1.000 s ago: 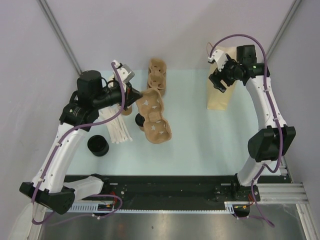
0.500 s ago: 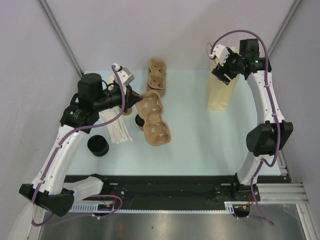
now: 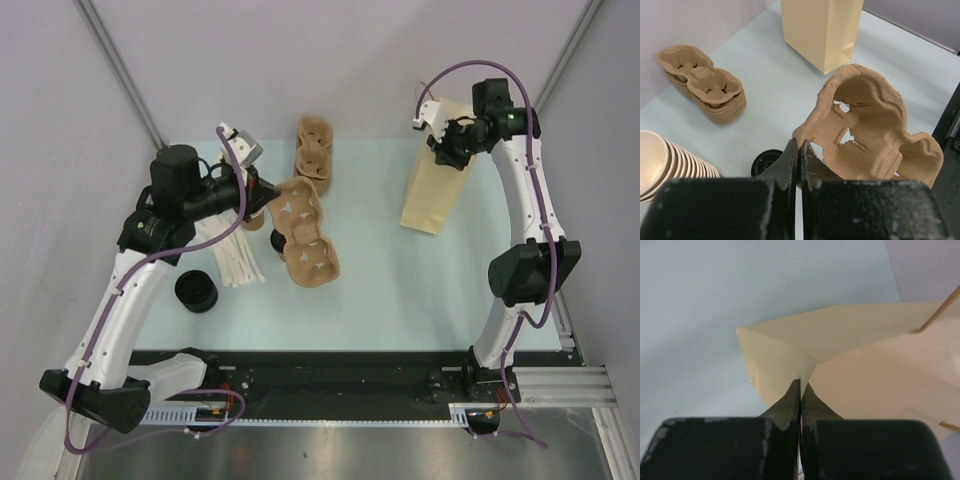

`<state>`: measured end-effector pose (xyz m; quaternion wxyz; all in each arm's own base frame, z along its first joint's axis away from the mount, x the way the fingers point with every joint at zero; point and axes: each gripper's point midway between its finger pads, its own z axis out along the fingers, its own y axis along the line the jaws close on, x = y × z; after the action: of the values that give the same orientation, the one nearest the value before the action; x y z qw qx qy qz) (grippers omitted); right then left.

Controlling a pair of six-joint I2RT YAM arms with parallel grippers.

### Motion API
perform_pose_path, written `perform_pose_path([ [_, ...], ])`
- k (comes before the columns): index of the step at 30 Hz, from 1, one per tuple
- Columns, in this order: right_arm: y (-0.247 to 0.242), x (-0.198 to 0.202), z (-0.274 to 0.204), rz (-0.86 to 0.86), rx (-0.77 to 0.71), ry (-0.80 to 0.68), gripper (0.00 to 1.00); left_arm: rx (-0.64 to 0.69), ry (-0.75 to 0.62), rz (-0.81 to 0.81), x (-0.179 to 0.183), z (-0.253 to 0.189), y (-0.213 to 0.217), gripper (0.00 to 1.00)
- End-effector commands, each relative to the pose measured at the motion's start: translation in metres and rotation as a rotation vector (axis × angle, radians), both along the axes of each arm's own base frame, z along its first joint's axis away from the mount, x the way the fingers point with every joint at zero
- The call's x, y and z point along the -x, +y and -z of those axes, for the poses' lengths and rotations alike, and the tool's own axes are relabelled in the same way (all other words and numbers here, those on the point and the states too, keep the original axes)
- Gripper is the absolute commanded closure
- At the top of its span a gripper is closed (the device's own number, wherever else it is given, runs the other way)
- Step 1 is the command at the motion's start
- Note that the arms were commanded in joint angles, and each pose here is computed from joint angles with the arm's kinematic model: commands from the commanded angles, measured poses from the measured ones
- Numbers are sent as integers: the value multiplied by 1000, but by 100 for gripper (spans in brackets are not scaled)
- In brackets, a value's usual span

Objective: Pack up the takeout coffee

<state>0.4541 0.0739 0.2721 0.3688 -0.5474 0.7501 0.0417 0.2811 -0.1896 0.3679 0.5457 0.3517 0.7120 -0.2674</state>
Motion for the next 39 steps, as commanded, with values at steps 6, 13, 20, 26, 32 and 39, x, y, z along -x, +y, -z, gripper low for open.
perform_pose_path([
  [6,71,86,-72,-84,-136,-35,100,56,-62,12,9,-32,3,100],
  [13,126,164,-44,-183,-130,26,100,60,-53,5,10,-30,5,100],
  [20,154,215,-20,-214,-130,117,100,54,-38,7,11,-24,7,100],
  [26,172,238,-44,-264,-203,131,42,48,-29,-2,13,-20,10,100],
  [32,175,247,-137,-298,-411,4,13,32,-22,-19,18,-15,22,100],
  [39,167,179,-203,-202,-514,-198,16,29,-49,-13,29,-20,28,100],
])
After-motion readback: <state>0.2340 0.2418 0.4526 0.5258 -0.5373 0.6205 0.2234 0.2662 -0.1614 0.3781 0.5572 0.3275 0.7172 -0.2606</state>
